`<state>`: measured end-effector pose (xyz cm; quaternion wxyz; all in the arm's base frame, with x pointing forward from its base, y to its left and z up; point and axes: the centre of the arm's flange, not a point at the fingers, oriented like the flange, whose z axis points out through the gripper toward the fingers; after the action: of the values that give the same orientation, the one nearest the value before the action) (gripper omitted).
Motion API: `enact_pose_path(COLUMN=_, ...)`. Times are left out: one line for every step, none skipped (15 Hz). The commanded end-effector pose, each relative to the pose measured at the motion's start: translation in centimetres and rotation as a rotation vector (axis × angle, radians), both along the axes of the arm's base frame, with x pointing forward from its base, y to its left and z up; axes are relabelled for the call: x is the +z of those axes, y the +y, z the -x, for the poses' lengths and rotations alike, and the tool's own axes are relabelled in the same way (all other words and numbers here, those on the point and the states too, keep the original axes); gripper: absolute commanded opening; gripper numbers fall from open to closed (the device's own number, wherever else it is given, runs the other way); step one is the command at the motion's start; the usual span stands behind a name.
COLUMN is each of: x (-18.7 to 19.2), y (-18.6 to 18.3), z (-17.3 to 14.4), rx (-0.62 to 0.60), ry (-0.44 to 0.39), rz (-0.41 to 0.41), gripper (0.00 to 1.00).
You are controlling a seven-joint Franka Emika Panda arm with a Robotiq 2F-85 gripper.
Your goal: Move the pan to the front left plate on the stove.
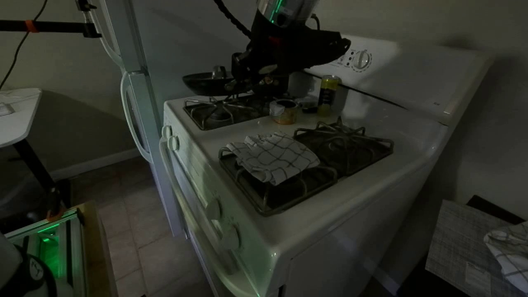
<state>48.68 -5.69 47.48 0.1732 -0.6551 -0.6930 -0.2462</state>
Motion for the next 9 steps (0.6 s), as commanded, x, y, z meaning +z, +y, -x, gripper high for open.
enact_pose_path(x=1.0, y=4.5, z=0.9, rx=-0.045, ry=-0.026, rz=-0.046, gripper=0.03)
enact_pose_path(x=1.1, y=5.6, z=0.9, rx=-0.056, ry=-0.036, rz=-0.047, gripper=0.03)
enact_pose_path(x=1.0, y=6.9, z=1.0, rx=-0.070, ry=-0.048, rz=-0.054, gripper=0.03)
enact_pose_path(x=1.2, y=8.0, z=1.0, rx=-0.077, ry=-0.059, rz=-0.062, gripper=0.03)
enact_pose_path(x=1.1, y=9.3, z=1.0, rx=-0.076, ry=-0.069, rz=-0.068, gripper=0.03)
enact_pose_path(x=1.3, y=10.3, z=1.1, rx=-0.078, ry=-0.081, rz=-0.068, gripper=0.03)
enact_pose_path(x=1.3, y=11.4, z=1.3, rx=-0.071, ry=-0.092, rz=-0.066, gripper=0.03)
enact_pose_path(x=1.0, y=12.6, z=1.3, rx=-0.066, ry=-0.101, rz=-0.061, gripper=0.03)
enact_pose_path(x=0.9, y=13.4, z=1.4, rx=-0.062, ry=-0.111, rz=-0.055, gripper=0.03)
